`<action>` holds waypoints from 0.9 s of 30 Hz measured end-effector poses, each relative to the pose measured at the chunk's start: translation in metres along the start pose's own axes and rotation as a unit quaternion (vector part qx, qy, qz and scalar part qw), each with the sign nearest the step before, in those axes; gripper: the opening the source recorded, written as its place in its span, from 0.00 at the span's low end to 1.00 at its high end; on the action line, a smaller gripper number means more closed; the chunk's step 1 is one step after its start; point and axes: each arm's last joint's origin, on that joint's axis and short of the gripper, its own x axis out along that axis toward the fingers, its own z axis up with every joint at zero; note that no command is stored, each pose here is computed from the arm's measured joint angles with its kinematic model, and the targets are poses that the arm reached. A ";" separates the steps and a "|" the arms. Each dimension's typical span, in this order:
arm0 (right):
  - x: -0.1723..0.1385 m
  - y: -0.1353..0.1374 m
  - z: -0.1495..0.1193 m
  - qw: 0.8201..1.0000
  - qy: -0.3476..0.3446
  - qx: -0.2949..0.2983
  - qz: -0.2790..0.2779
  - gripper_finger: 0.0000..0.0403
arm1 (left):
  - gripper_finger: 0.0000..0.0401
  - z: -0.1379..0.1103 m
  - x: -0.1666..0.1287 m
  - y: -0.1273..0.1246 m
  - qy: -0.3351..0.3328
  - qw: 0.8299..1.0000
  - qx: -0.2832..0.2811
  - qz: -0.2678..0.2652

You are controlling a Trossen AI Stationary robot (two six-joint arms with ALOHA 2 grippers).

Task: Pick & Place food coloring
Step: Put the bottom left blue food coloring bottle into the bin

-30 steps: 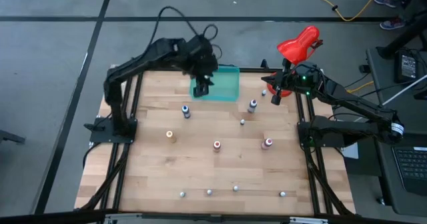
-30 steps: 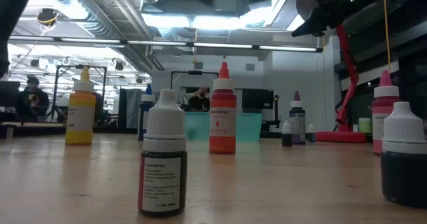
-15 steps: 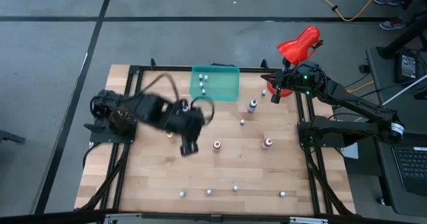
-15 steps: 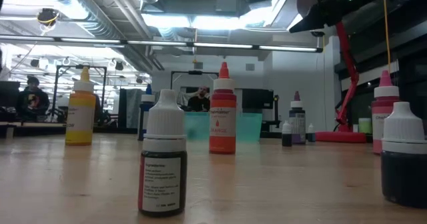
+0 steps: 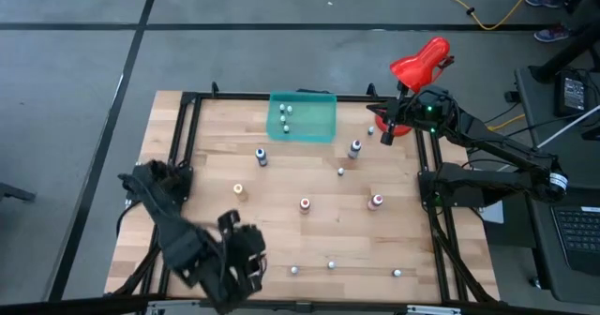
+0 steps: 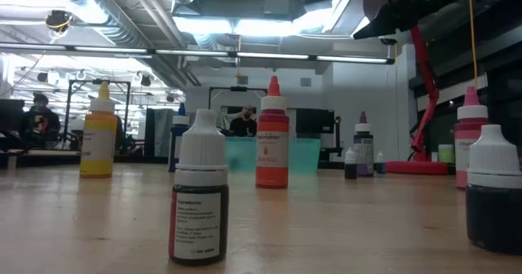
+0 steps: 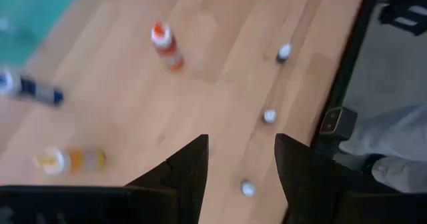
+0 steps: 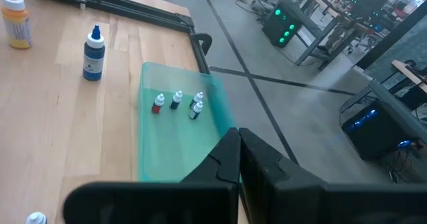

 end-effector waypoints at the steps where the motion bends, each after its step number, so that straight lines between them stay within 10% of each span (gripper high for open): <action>1: 0.000 0.000 0.000 1.000 0.000 0.000 0.000 0.03 | 0.41 -0.006 0.004 -0.005 0.006 1.000 -0.017 0.007; 12: 0.000 0.000 -0.001 1.000 0.005 0.002 0.003 0.03 | 0.46 -0.054 0.053 -0.045 0.088 0.985 -0.133 0.059; 27: 0.013 0.007 -0.014 0.996 0.074 0.005 0.041 0.03 | 0.62 -0.064 0.068 -0.004 0.147 0.934 -0.289 0.149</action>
